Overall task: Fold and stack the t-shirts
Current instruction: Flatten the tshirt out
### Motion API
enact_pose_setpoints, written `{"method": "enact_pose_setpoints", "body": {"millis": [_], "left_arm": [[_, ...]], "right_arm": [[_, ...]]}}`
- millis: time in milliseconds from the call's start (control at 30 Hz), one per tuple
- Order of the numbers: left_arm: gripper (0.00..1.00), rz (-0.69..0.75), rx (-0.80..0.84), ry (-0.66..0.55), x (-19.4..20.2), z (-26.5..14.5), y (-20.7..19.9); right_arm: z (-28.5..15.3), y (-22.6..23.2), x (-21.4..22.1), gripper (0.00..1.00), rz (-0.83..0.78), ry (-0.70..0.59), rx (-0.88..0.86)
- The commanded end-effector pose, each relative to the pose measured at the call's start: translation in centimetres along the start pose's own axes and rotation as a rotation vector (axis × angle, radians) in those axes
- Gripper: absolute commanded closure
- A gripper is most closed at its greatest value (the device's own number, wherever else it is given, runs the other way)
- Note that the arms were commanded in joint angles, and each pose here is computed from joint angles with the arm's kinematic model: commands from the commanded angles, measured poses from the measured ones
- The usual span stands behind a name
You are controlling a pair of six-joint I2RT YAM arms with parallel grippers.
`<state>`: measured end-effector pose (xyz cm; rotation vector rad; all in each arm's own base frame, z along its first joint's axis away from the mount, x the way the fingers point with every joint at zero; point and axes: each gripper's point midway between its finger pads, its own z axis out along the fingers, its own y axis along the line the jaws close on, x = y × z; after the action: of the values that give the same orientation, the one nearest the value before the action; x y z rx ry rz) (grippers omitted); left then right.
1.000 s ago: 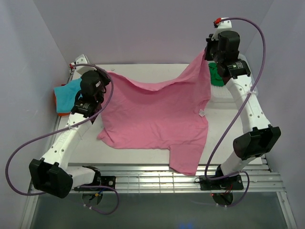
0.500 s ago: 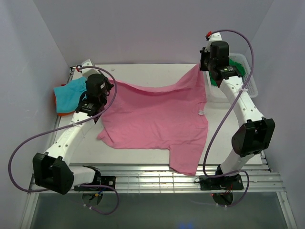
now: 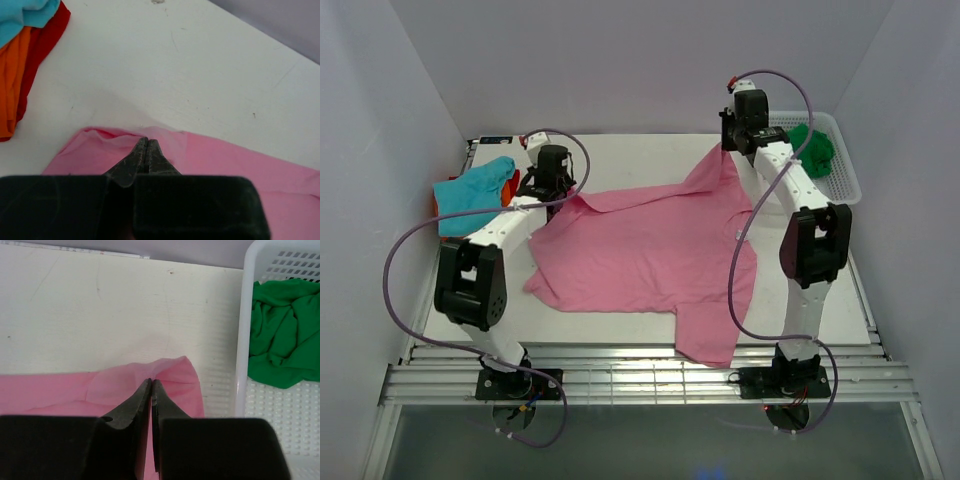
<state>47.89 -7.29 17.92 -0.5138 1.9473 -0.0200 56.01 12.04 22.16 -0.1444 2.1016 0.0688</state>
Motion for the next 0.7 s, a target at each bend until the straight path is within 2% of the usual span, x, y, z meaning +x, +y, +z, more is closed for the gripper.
{"method": "enact_pose_setpoints", "body": {"millis": [0,100,133,233,267,300,333,400,467,500,567,600,633,667], "left_arm": [[1.00,0.017,0.003,0.028,0.0,2.2,-0.9],[1.00,0.026,-0.001,0.025,-0.7,3.9,-1.7],[1.00,0.039,-0.014,0.047,0.3,5.0,-1.6],[1.00,0.022,-0.041,0.009,-1.6,6.9,-1.7],[1.00,0.004,-0.084,0.000,-1.7,8.0,-0.6],[1.00,-0.045,-0.130,-0.058,-3.3,8.6,0.1],[1.00,-0.083,-0.155,-0.084,-4.0,9.1,0.9],[1.00,-0.161,-0.230,-0.132,-5.2,10.6,3.6],[0.93,-0.204,-0.276,-0.160,-5.8,11.7,5.4],[0.84,-0.207,-0.296,-0.171,-5.5,12.5,5.9],[0.58,-0.182,-0.290,-0.189,-6.3,13.3,6.2],[0.45,-0.169,-0.293,-0.188,-6.3,13.6,6.2],[0.26,-0.162,-0.313,-0.197,-6.5,14.2,6.4],[0.25,-0.150,-0.317,-0.189,-6.3,14.5,6.5]], "right_arm": [[1.1,0.1,-2.2,0.92,0.004,-0.034,0.006],[2.8,0.2,-2.9,0.92,0.001,-0.044,0.010],[3.3,0.2,-2.9,0.92,0.001,-0.044,0.017],[5.0,-0.5,-3.5,0.92,0.020,-0.076,0.057],[5.4,-1.1,-3.6,0.92,0.040,-0.090,0.080],[5.6,-1.4,-3.7,0.92,0.081,-0.106,0.101],[6.2,-2.1,-2.5,0.92,0.103,-0.096,0.134],[6.3,-3.5,-3.4,0.90,0.179,-0.170,0.195],[6.8,-4.3,-2.7,0.80,0.204,-0.195,0.232],[7.3,-4.4,-2.5,0.67,0.202,-0.197,0.237],[7.7,-4.4,-3.6,0.39,0.193,-0.226,0.232],[8.7,-4.4,-2.7,0.15,0.181,-0.199,0.240],[8.9,-4.5,-2.8,0.13,0.176,-0.195,0.249],[8.8,-4.6,-3.7,0.12,0.178,-0.211,0.250]]}}
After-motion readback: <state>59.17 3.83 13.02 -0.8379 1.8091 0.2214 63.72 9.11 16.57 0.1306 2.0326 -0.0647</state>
